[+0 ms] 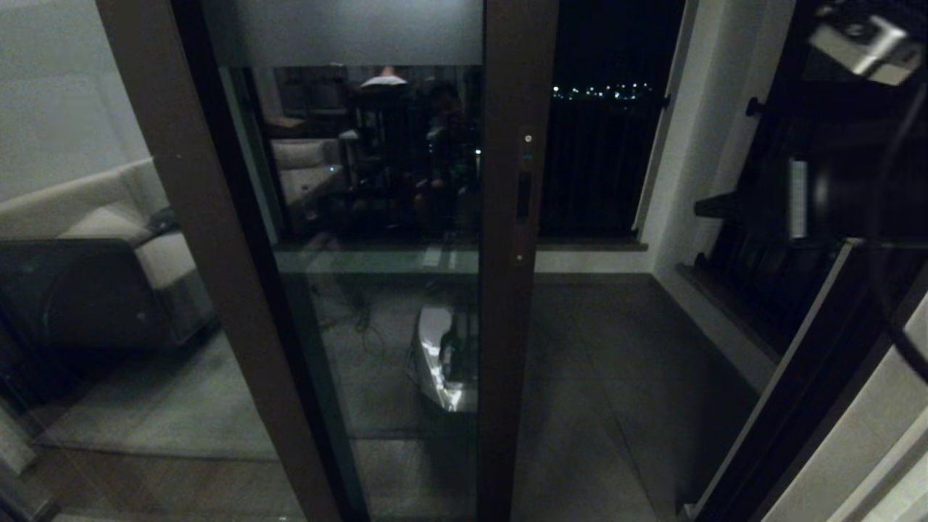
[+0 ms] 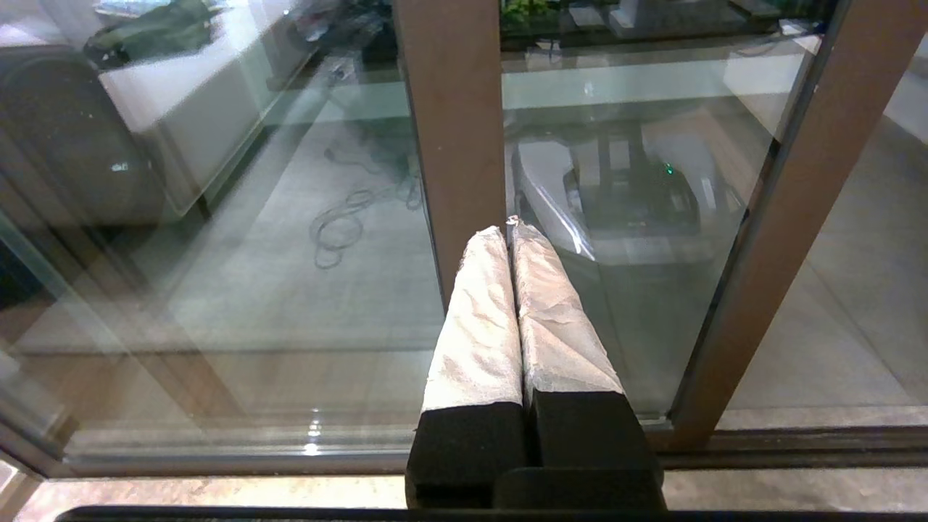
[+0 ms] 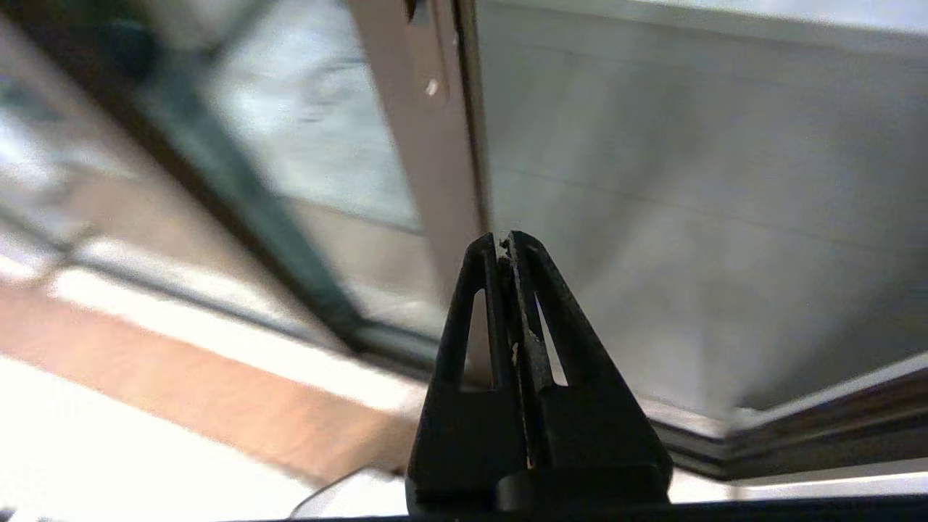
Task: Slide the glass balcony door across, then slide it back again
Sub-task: Close the slid door
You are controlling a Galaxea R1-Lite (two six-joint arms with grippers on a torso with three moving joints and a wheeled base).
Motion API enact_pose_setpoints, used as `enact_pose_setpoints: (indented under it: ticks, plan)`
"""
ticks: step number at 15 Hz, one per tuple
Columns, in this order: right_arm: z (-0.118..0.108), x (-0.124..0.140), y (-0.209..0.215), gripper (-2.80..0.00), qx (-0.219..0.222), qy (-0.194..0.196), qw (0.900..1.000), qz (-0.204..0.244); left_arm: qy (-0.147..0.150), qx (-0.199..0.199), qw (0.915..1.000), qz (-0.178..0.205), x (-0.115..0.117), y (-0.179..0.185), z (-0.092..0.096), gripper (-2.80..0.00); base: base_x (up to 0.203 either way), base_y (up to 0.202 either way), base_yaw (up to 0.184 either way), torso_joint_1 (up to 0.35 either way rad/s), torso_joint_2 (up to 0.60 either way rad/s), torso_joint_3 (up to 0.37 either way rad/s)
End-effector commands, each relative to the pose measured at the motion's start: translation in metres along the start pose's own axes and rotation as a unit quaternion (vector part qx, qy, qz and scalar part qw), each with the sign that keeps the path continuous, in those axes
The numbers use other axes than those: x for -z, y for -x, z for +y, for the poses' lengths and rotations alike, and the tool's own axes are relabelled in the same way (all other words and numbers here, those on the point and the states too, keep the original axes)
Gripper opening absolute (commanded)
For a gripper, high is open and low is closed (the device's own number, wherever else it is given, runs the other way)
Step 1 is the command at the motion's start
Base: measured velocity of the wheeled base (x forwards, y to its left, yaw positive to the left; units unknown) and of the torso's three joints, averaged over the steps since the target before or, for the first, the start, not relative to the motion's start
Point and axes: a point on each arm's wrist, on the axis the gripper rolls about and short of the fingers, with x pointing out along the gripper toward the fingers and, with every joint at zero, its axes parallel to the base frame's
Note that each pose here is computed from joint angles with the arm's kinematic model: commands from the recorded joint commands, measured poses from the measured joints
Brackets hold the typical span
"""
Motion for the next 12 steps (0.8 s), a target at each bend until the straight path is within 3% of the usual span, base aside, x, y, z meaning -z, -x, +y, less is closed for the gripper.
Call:
enact_pose_setpoints:
  ticks: [1, 3, 9, 10, 11, 12]
  plan:
    - [0.034, 0.002, -0.062, -2.80, 0.040, 0.028, 0.998, 0.036, 0.000, -0.001, 1.0000, 0.000, 0.000, 0.000, 0.000, -2.80, 0.000, 0.000, 0.000, 0.000, 0.00, 0.000]
    - [0.045, 0.001, -0.083, -2.80, 0.063, 0.035, 0.997, 0.039, 0.000, -0.001, 1.0000, 0.000, 0.000, 0.000, 0.000, -2.80, 0.000, 0.000, 0.000, 0.000, 0.00, 0.000]
    - [0.067, -0.027, -0.108, -2.80, 0.090, 0.027, 0.996, -0.005, 0.000, -0.001, 1.0000, 0.000, 0.000, 0.000, 0.000, -2.80, 0.000, 0.000, 0.000, 0.000, 0.00, 0.000]
    - [0.071, -0.026, -0.114, -2.80, 0.100, 0.033, 0.994, 0.005, 0.000, 0.000, 1.0000, 0.000, 0.000, 0.000, 0.000, -2.80, 0.000, 0.000, 0.000, 0.000, 0.00, 0.000]
    - [0.076, -0.020, -0.120, -2.22, 0.104, 0.040, 0.994, 0.018, 0.000, 0.000, 1.0000, 0.001, 0.000, 0.000, 0.000, -2.80, 0.000, 0.000, 0.000, 0.000, 0.00, 0.000]
    - [0.077, -0.016, -0.124, 0.00, 0.107, 0.041, 0.993, 0.025, 0.000, -0.001, 1.0000, 0.000, 0.000, 0.000, 0.000, -2.80, 0.000, 0.000, 0.000, 0.000, 0.00, 0.000]
